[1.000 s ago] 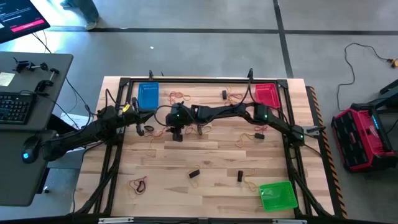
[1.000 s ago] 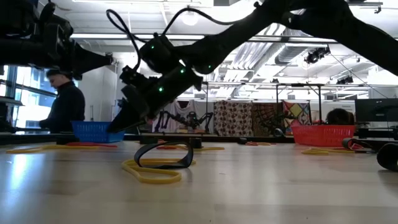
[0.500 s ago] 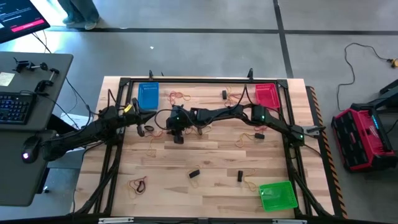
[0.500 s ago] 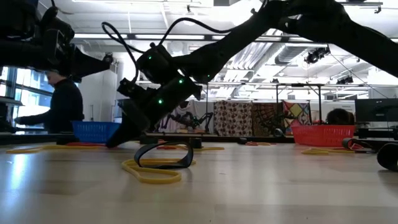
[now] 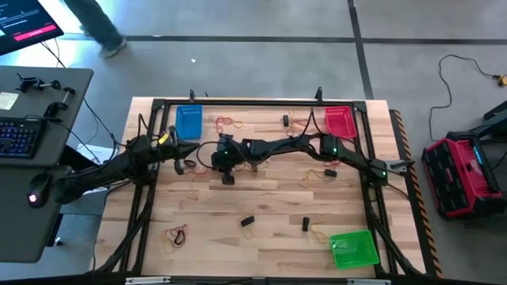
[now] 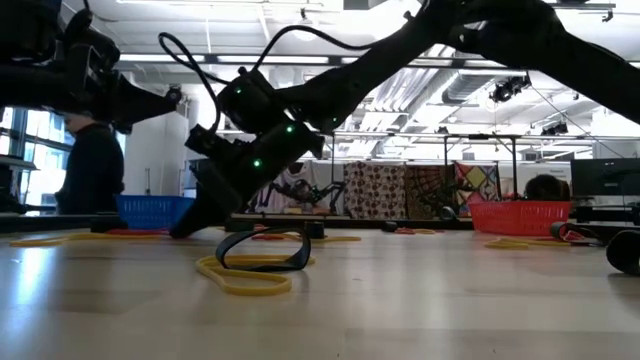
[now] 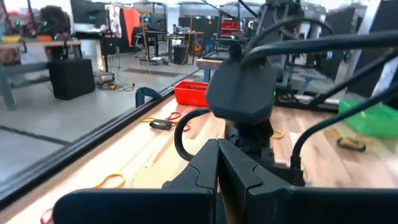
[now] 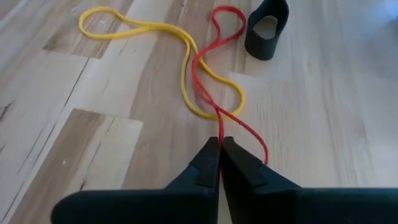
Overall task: Sort rubber bands into baskets
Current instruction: Put the red rubber band into the red bin, then put the black rubber band into the blue bin
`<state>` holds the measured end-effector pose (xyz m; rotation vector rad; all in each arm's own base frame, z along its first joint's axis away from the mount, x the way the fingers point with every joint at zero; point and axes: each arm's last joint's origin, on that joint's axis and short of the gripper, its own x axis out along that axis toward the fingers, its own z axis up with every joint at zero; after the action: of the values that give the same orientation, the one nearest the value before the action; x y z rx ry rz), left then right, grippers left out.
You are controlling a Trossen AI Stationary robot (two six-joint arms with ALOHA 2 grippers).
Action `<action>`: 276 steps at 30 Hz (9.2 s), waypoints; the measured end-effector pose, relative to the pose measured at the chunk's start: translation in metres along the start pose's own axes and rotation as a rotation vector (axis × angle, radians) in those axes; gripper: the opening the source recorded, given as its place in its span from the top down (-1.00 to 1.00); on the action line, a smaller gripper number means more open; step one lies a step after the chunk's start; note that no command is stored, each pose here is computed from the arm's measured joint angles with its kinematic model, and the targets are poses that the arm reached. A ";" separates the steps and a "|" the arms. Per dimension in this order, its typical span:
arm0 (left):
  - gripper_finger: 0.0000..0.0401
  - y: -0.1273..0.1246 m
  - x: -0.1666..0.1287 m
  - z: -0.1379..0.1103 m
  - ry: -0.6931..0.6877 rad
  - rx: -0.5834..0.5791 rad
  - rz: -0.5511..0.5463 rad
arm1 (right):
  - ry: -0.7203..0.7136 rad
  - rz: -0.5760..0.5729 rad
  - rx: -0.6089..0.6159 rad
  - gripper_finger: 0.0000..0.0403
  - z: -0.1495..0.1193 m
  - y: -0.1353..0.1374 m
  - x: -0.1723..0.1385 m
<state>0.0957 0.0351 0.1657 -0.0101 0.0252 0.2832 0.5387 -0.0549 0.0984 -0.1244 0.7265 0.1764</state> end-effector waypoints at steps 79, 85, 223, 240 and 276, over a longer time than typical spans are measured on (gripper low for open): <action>1.00 0.000 0.000 -0.001 0.014 0.023 0.016 | 0.402 -0.618 0.165 1.00 0.063 -0.026 -0.284; 1.00 0.000 0.000 -0.001 0.013 0.007 0.019 | 0.293 -0.625 0.237 1.00 0.026 -0.018 -0.267; 1.00 0.000 0.000 0.001 -0.010 -0.019 0.020 | 0.538 -1.017 1.123 0.79 -0.222 -0.064 -0.357; 1.00 0.000 -0.001 0.006 -0.024 -0.043 0.024 | 0.248 -0.918 0.903 1.00 -0.173 -0.023 -0.365; 1.00 -0.002 0.030 0.005 0.323 -0.053 -0.069 | -0.137 -0.576 0.561 1.00 -0.135 0.076 -0.313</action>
<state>0.1254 0.0413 0.1697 -0.1089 0.3381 0.2104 0.2057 -0.0403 0.2036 0.2146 0.5561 -0.5632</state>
